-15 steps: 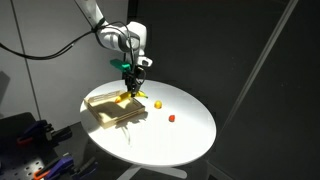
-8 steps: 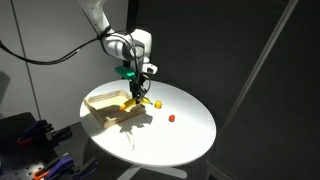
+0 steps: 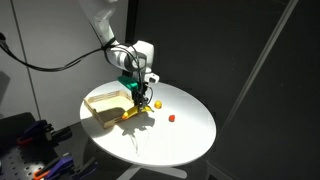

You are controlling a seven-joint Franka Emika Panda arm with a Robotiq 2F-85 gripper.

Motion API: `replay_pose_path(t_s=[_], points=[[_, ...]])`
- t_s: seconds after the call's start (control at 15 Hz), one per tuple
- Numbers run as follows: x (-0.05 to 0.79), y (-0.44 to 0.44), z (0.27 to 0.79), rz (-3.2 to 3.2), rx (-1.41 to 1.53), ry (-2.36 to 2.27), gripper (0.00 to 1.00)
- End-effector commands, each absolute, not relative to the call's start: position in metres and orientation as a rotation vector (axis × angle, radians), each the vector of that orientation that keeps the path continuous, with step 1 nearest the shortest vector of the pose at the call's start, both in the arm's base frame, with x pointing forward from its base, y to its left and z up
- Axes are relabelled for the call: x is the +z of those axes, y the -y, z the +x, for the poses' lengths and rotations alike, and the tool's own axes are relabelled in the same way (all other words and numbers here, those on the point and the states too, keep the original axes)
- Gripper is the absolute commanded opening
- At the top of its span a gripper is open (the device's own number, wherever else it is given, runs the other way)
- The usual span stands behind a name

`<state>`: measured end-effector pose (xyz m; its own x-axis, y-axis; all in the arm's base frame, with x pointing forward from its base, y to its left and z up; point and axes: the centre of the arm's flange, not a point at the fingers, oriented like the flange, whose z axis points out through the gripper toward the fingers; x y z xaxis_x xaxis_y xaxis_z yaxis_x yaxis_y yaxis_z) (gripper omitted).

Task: Put the banana on the table

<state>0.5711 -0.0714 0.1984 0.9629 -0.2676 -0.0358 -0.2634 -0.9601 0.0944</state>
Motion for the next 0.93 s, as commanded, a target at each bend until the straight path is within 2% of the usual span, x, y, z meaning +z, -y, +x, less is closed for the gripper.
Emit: replay_pose_path(t_s=[0.0,0.87], points=[[0.188,0.081,0.584,3.044,-0.053,0.390,0.16],[0.149,0.105,0.596,3.025,-0.073,0.374,0.16]])
